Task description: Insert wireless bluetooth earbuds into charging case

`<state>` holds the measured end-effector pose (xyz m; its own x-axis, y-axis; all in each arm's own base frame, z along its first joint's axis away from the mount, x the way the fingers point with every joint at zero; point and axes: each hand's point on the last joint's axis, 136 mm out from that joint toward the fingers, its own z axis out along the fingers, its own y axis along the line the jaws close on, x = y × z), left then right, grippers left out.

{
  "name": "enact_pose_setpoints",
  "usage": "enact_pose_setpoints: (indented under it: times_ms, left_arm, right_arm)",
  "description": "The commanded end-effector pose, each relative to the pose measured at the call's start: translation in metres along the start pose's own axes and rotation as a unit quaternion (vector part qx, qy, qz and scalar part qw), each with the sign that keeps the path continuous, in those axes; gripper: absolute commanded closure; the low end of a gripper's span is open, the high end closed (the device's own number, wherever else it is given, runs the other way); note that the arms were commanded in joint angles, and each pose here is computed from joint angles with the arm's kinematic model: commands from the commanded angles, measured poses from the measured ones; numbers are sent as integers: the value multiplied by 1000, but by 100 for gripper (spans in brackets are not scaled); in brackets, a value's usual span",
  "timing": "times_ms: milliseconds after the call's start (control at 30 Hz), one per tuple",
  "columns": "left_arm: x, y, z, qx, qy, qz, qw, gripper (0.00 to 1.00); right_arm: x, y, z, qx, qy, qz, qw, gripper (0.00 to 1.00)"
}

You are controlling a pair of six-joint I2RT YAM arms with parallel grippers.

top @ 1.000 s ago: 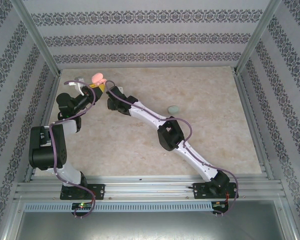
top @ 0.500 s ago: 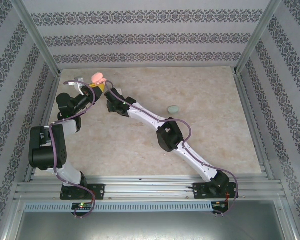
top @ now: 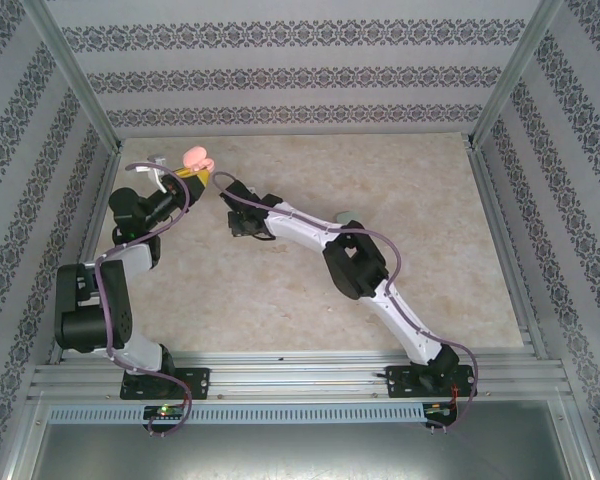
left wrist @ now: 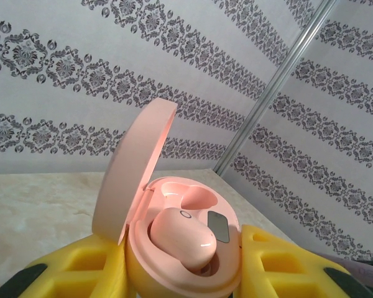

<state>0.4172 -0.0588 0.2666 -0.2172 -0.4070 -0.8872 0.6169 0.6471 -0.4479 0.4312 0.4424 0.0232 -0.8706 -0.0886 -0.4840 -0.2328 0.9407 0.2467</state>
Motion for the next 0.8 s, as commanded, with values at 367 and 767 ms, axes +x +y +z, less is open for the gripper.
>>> enact_pose_setpoints:
  times_ms: [367,767]
  left_arm:
    - [8,-49,-7,66,24,52,996,79]
    - [43,-106,10,167,67,43,983,79]
  right_arm:
    - [57,-66,-97,-27,21,87,996,79]
    - [39,-66,-205,-112,-51,122,985,79]
